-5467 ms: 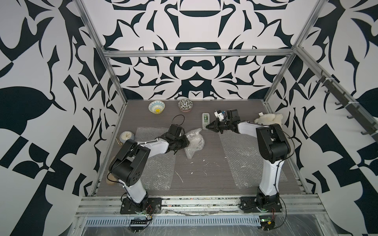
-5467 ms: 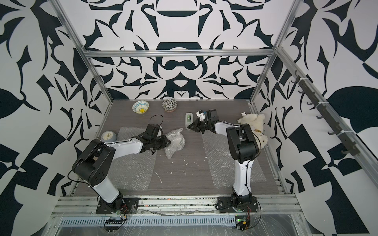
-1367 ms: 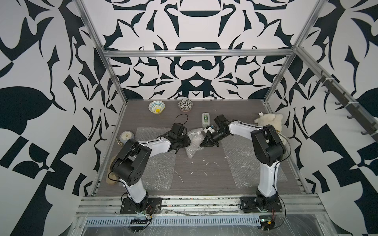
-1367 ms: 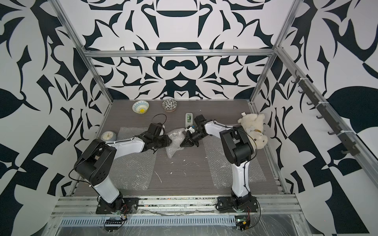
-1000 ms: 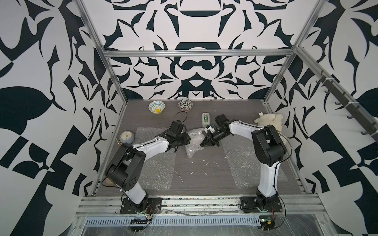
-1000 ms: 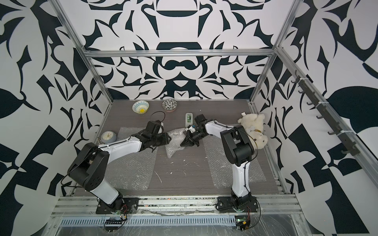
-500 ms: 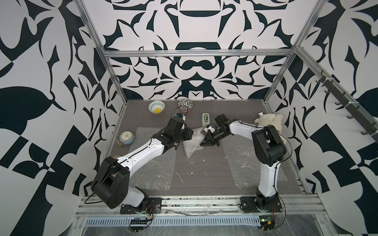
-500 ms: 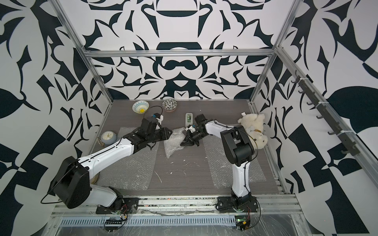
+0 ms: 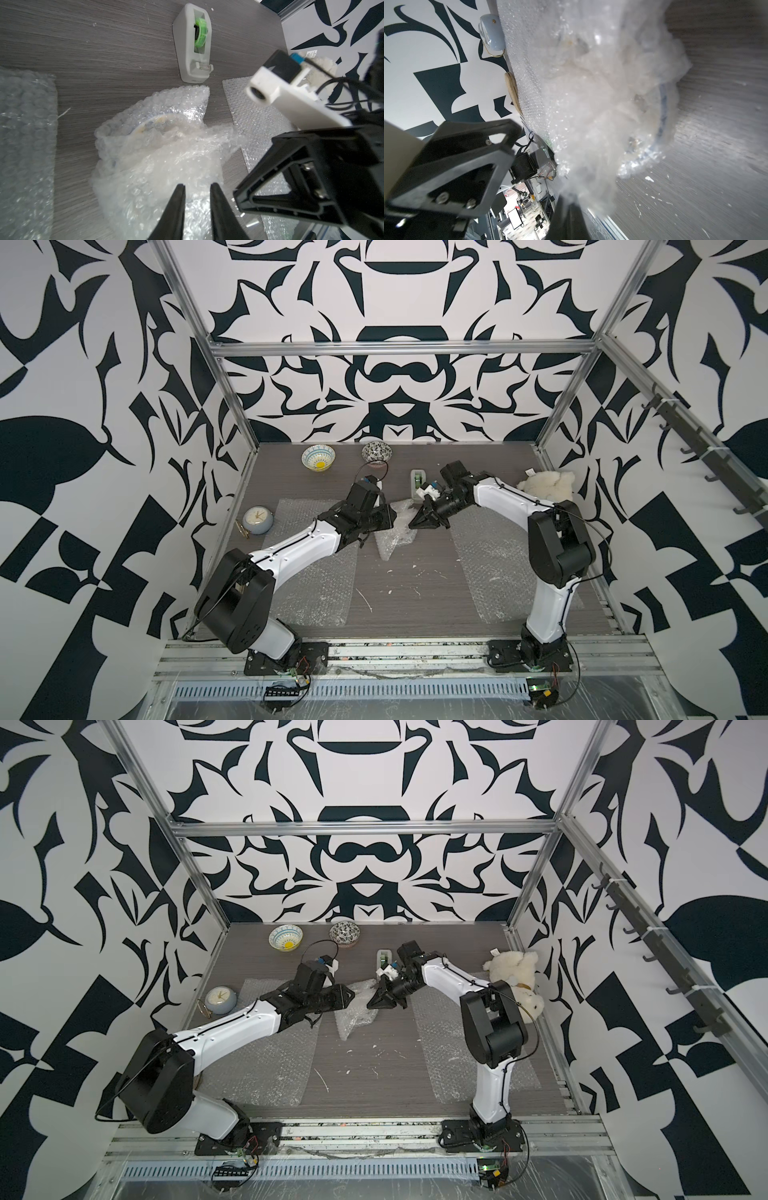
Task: Wrap bowls in bubble wrap
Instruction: Stick the tape on the bubble wrap.
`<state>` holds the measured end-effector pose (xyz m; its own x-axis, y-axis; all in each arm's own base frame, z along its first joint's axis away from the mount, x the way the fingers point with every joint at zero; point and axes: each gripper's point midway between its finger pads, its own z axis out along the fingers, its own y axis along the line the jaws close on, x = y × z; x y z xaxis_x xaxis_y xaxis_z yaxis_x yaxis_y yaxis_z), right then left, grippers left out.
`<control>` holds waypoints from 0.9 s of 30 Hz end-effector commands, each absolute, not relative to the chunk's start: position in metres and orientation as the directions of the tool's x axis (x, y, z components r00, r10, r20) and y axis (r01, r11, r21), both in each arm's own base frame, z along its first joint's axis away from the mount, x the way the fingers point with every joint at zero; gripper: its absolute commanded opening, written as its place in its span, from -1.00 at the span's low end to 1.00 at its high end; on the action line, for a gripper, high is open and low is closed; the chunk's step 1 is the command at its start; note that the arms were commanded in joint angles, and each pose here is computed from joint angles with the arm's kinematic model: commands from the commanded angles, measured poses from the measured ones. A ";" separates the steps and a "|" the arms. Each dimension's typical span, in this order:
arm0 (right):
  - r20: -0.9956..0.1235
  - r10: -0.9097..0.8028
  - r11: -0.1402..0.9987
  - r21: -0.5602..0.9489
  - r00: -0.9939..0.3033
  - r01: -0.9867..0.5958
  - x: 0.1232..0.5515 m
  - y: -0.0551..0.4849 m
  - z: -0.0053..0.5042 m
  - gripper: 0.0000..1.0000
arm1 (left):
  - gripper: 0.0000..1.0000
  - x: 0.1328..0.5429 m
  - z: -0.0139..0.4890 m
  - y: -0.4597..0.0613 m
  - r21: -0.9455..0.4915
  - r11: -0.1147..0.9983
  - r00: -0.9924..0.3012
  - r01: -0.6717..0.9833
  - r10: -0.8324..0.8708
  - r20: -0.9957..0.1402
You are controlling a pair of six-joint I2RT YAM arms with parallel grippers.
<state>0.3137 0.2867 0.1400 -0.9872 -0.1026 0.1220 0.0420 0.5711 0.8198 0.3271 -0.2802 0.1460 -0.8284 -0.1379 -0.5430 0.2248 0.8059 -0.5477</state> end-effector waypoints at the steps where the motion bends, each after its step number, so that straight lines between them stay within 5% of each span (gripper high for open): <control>1: 0.075 -0.112 0.594 0.804 -0.991 -0.007 0.315 0.282 0.163 -1.00 | -0.49 0.332 0.146 -0.279 -0.547 0.807 -0.816 0.222 -0.154 -0.558; 27: 0.124 -0.135 0.615 0.788 -0.983 0.015 0.324 0.293 0.126 -1.00 | -0.48 0.325 0.164 -0.283 -0.603 0.758 -0.786 0.249 -0.205 -0.583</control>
<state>0.3215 0.2888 0.1196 -0.9806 -0.1149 0.1591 0.0534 0.6238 0.7797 0.3268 -0.2793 0.1490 -0.8036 -0.1897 -0.5642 0.2238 0.7820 -0.5817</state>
